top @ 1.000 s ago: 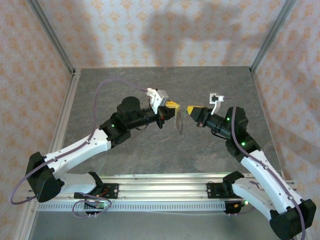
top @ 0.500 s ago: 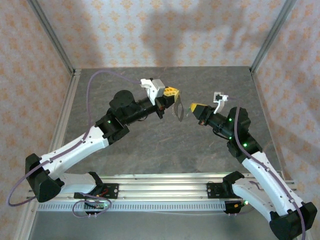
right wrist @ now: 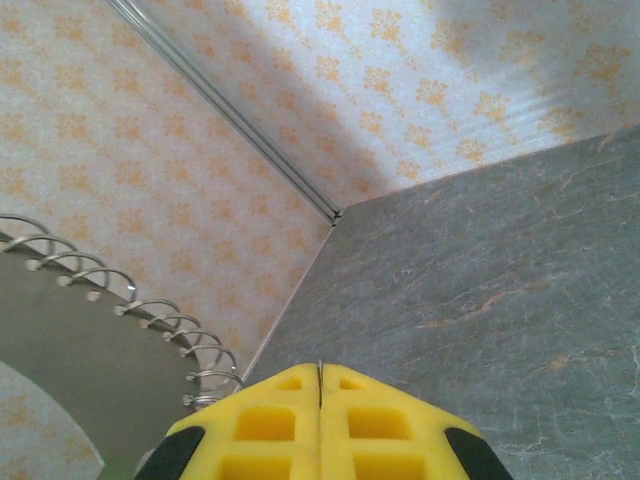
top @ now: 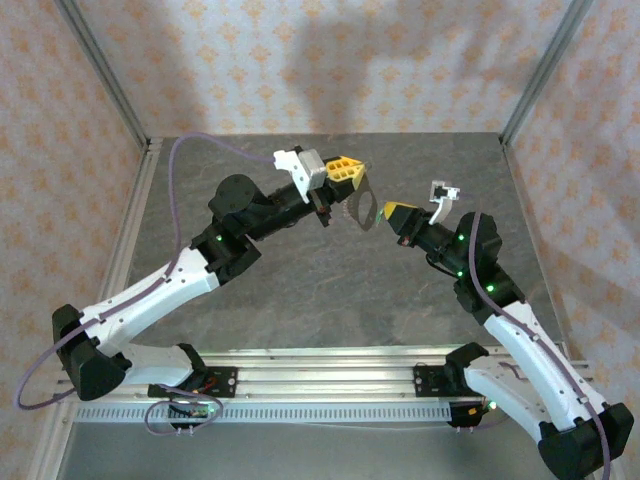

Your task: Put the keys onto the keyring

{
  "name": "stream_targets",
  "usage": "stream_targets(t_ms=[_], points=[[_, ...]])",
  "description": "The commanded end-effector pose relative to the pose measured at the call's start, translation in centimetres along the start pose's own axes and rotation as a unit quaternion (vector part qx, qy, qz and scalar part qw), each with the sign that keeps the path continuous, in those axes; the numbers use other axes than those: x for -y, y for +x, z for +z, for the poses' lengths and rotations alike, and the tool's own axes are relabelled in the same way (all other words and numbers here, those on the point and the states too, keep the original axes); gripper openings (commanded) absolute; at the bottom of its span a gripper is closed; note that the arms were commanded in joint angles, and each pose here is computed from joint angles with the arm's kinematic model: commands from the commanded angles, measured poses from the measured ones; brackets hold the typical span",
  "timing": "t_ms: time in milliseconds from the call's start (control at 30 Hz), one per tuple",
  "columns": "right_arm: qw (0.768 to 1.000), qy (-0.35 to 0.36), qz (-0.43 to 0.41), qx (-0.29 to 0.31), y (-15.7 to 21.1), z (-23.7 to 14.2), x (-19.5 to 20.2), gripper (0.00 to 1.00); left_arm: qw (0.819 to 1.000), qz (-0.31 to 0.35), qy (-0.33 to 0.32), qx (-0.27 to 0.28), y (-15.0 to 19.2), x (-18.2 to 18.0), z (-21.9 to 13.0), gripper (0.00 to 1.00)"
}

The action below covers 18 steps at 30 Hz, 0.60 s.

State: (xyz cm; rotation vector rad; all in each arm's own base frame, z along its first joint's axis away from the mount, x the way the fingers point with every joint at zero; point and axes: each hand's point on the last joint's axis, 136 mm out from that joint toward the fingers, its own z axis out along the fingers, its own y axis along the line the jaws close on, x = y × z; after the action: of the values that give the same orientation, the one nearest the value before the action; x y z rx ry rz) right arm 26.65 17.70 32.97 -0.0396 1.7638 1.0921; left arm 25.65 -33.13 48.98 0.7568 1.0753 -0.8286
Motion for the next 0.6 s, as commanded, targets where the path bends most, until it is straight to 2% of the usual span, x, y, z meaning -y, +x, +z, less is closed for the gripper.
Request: stream_targets(t_ms=[0,300,567], points=[[0.999,-0.018,-0.019,0.039,-2.3,-0.4,-1.5,0.00,0.997,0.056,0.036,0.042,-3.5,1.5,0.1,0.00],[0.998,-0.007,-0.028,0.050,-2.8,-0.6,-1.3,0.00,0.995,0.072,0.052,0.046,-4.1,2.3,0.5,0.00],[0.990,0.023,-0.080,0.113,-6.7,-2.6,-2.5,0.00,0.998,0.056,0.037,0.020,-2.5,1.8,0.9,0.00]])
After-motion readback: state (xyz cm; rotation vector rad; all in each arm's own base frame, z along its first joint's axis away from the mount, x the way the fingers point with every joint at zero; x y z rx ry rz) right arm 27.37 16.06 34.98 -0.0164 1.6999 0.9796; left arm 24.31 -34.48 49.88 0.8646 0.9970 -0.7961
